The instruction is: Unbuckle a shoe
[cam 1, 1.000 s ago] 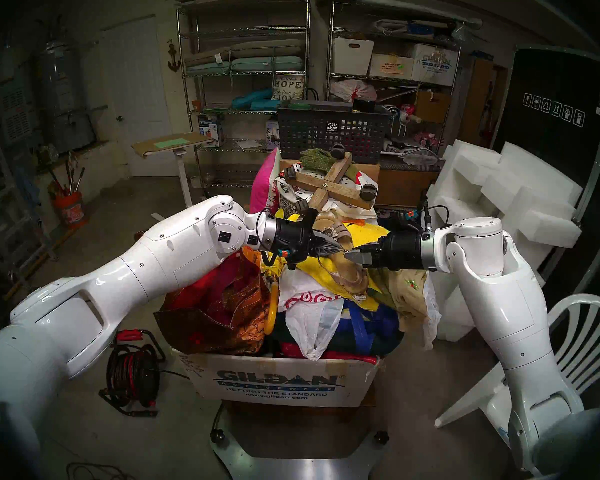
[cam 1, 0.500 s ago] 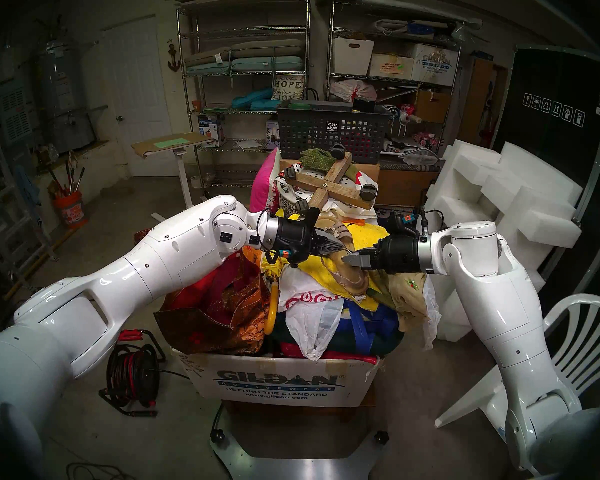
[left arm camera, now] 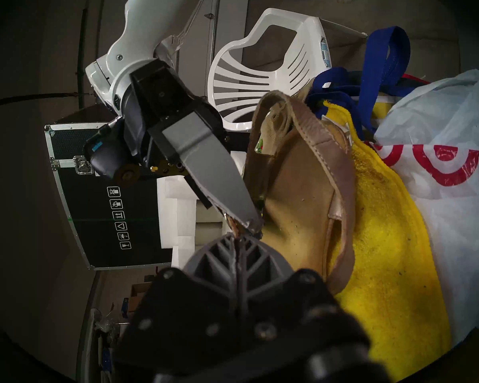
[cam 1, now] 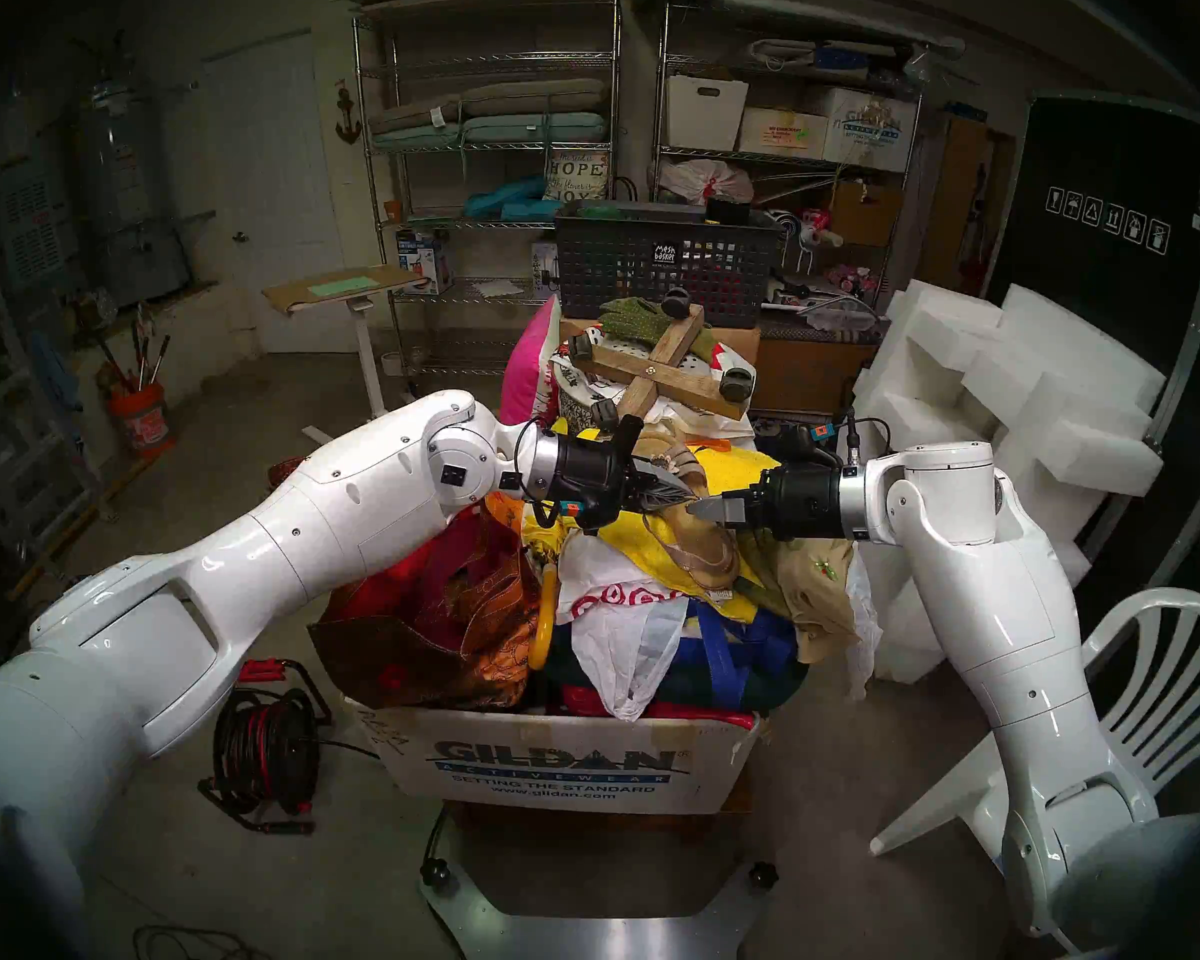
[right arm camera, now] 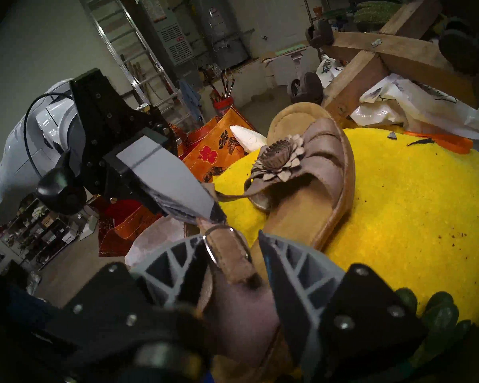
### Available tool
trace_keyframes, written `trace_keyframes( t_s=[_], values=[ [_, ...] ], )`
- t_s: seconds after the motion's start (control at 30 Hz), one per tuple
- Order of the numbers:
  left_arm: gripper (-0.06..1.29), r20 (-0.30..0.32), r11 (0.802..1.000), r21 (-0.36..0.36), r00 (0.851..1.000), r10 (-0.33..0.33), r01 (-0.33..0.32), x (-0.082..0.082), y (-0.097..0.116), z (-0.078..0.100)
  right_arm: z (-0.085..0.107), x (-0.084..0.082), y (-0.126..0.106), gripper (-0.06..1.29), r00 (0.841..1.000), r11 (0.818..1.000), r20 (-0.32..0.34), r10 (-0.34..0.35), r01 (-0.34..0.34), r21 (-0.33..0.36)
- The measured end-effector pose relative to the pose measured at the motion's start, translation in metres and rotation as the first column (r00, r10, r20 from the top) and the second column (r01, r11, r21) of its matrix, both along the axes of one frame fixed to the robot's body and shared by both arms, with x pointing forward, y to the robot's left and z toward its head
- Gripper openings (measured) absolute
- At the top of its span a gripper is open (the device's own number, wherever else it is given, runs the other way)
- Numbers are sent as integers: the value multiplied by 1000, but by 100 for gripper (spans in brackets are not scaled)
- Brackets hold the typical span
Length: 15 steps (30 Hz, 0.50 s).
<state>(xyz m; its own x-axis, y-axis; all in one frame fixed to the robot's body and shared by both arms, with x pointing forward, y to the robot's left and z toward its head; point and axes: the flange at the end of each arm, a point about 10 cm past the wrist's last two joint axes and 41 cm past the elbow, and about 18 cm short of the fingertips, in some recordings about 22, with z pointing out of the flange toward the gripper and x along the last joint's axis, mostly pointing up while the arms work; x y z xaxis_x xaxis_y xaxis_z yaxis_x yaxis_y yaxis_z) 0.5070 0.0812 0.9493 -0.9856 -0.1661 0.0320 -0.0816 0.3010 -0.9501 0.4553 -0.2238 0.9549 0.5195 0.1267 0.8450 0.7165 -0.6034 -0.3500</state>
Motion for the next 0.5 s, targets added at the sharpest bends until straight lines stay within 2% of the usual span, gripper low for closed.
trace_keyframes(
  t_s=[0.07,0.17,0.5],
  values=[
    [-2,-1,1000,-1,1000,2,-2,1,0,0,0,0,0,68,1000,1000,0,3,-3,7],
    [-2,-2,1000,-1,1000,4,-4,2,1,-1,0,0,0,51,1000,1000,-2,6,-6,15],
    [-2,3,1000,9,1000,4,-4,4,1,-4,2,-1,-2,41,1000,1000,-3,8,-8,27]
  ],
)
